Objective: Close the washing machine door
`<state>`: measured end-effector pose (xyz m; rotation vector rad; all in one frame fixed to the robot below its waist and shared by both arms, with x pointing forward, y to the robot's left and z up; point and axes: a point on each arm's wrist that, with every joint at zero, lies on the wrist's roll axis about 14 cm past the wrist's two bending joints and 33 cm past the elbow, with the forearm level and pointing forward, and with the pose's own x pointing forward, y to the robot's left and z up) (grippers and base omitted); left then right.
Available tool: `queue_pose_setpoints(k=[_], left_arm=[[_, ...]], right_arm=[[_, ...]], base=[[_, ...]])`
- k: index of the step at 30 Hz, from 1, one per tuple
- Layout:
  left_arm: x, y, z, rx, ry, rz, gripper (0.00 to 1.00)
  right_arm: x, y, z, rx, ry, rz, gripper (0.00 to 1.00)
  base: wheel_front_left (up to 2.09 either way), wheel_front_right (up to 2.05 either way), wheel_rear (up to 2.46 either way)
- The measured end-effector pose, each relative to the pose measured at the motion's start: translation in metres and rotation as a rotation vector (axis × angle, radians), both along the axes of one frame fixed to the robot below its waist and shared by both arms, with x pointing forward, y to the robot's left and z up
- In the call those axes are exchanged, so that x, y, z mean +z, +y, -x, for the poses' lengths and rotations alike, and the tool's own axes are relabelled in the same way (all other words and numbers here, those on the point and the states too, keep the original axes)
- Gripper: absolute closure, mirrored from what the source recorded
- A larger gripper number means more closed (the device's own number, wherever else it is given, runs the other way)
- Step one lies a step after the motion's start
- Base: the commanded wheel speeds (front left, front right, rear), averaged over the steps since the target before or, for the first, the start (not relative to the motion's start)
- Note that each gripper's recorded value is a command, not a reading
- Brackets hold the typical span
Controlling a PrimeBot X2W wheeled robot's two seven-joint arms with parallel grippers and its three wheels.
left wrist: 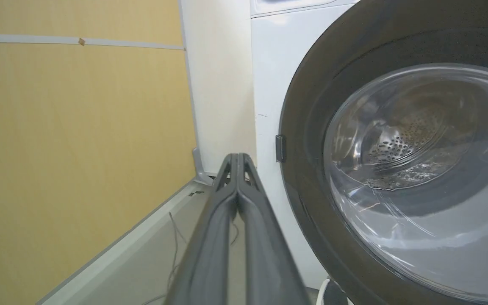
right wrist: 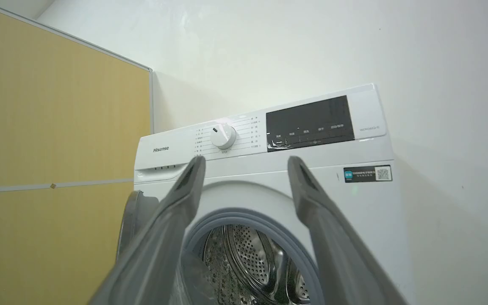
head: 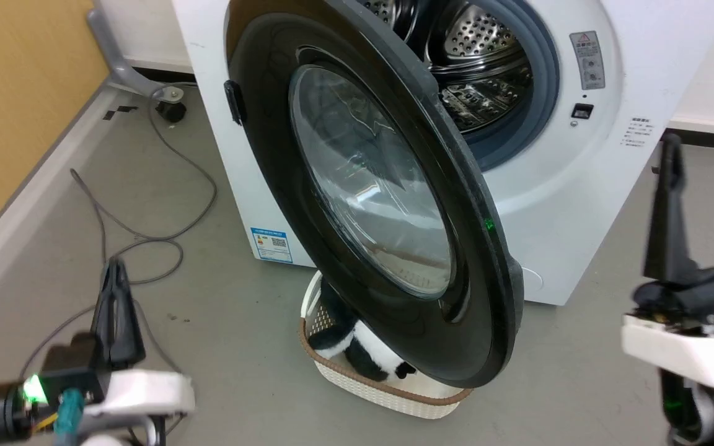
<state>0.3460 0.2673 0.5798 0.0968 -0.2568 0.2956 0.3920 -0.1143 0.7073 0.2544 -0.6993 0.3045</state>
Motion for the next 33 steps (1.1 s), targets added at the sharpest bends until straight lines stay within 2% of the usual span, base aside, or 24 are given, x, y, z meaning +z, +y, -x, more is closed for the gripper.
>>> queue_pose_setpoints(k=[1, 2, 3, 7, 8, 9, 14, 21, 27, 33], left_arm=[[-0.002, 0.003, 0.004, 0.018, 0.002, 0.002, 0.74], [-0.005, 0.004, 0.009, 0.031, 0.012, -0.011, 0.11], [-0.006, 0.005, 0.013, 0.039, 0.016, -0.027, 0.00], [-0.013, 0.008, 0.022, 0.066, 0.021, 0.021, 0.00], [-0.015, 0.008, 0.024, 0.068, 0.025, 0.018, 0.00], [-0.016, 0.007, 0.025, 0.069, 0.028, 0.017, 0.00], [-0.025, 0.006, 0.030, 0.086, 0.044, 0.033, 0.00], [-0.028, 0.009, 0.035, 0.108, 0.050, 0.012, 0.00], [-0.030, 0.005, 0.034, 0.104, 0.055, 0.011, 0.00], [-0.032, 0.000, 0.030, 0.093, 0.060, -0.001, 0.00]], right_arm=[[0.005, 0.007, 0.002, 0.022, -0.017, 0.000, 0.00], [0.009, 0.014, 0.004, 0.044, -0.032, 0.001, 0.00], [0.013, 0.021, 0.007, 0.069, -0.047, 0.001, 0.00], [0.027, 0.048, 0.017, 0.175, -0.094, 0.000, 0.00], [0.028, 0.056, 0.020, 0.203, -0.101, 0.011, 0.60], [0.028, 0.064, 0.023, 0.235, -0.106, 0.024, 1.00], [0.014, 0.103, 0.038, 0.391, -0.090, 0.116, 1.00], [-0.043, 0.141, 0.052, 0.544, 0.033, 0.299, 1.00], [-0.101, 0.146, 0.051, 0.575, 0.192, 0.391, 1.00], [-0.147, 0.127, 0.043, 0.525, 0.335, 0.437, 1.00]], base=[[0.00, 0.00, 0.00], [0.00, 0.00, 0.00], [0.00, 0.00, 0.00], [0.00, 0.00, 0.00], [0.00, 0.00, 0.00], [0.00, 0.00, 0.00], [0.00, 0.00, 0.00], [0.00, 0.00, 0.00], [0.00, 0.00, 0.00], [0.00, 0.00, 0.00]])
